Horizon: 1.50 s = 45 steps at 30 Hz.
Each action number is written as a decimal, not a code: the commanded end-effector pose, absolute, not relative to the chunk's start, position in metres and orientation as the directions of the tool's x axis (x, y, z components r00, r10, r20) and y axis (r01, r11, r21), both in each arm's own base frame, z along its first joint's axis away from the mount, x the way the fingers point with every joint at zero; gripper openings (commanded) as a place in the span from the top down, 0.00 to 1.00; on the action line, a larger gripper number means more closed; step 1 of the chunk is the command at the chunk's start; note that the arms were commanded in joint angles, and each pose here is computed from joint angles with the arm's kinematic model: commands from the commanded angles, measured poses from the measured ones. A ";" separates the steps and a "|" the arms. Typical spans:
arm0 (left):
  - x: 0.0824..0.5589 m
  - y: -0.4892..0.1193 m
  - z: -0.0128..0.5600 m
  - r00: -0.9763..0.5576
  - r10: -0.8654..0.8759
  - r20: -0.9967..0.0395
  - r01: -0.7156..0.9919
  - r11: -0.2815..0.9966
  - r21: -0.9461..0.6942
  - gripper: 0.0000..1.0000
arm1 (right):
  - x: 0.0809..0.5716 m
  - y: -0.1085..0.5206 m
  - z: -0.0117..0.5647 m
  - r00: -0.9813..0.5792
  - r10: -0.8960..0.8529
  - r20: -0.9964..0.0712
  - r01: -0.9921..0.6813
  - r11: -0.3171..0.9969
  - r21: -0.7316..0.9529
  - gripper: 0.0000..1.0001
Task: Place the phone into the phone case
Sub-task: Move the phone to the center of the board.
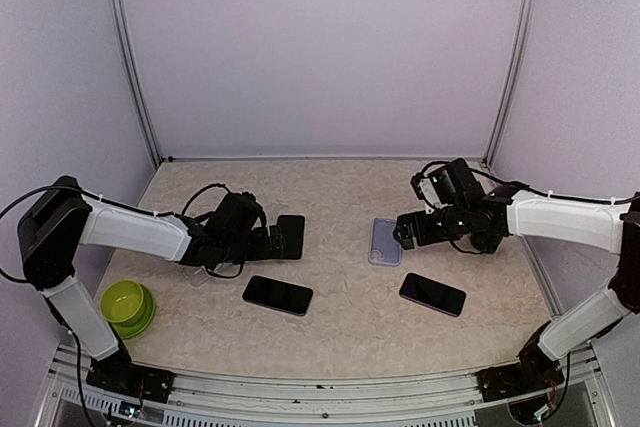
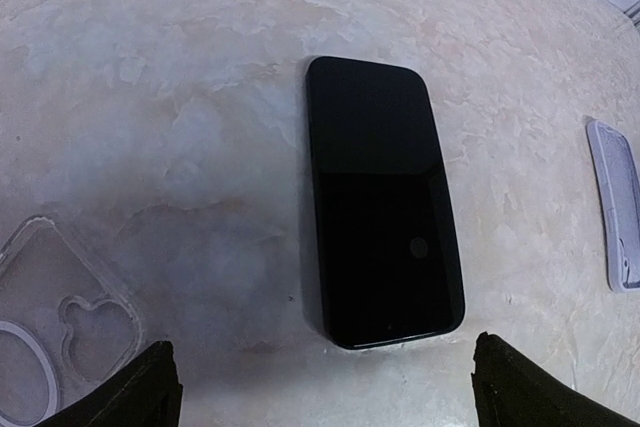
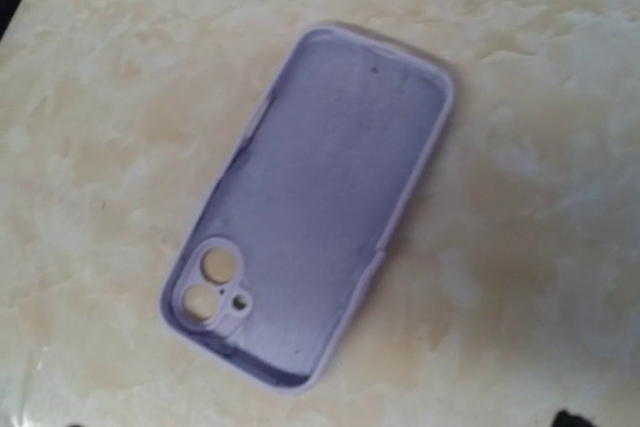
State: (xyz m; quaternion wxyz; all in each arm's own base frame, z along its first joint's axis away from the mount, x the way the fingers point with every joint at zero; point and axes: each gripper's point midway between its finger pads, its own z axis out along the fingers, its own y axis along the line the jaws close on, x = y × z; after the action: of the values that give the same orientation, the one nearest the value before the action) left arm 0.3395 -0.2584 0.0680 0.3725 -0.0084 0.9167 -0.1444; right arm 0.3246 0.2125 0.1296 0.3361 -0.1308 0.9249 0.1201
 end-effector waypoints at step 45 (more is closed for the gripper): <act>0.346 -0.393 0.047 -0.757 -0.071 -0.649 0.337 0.809 -0.481 0.01 | 0.348 0.255 0.142 -0.685 -0.205 -0.699 -0.345 0.936 0.063 0.00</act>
State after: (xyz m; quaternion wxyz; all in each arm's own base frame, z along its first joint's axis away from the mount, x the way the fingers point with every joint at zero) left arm 0.3444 -0.3786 0.0408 0.3415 0.0710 0.8956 -0.2760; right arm 0.3438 0.2537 0.1372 0.3581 -0.1528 0.9149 0.1061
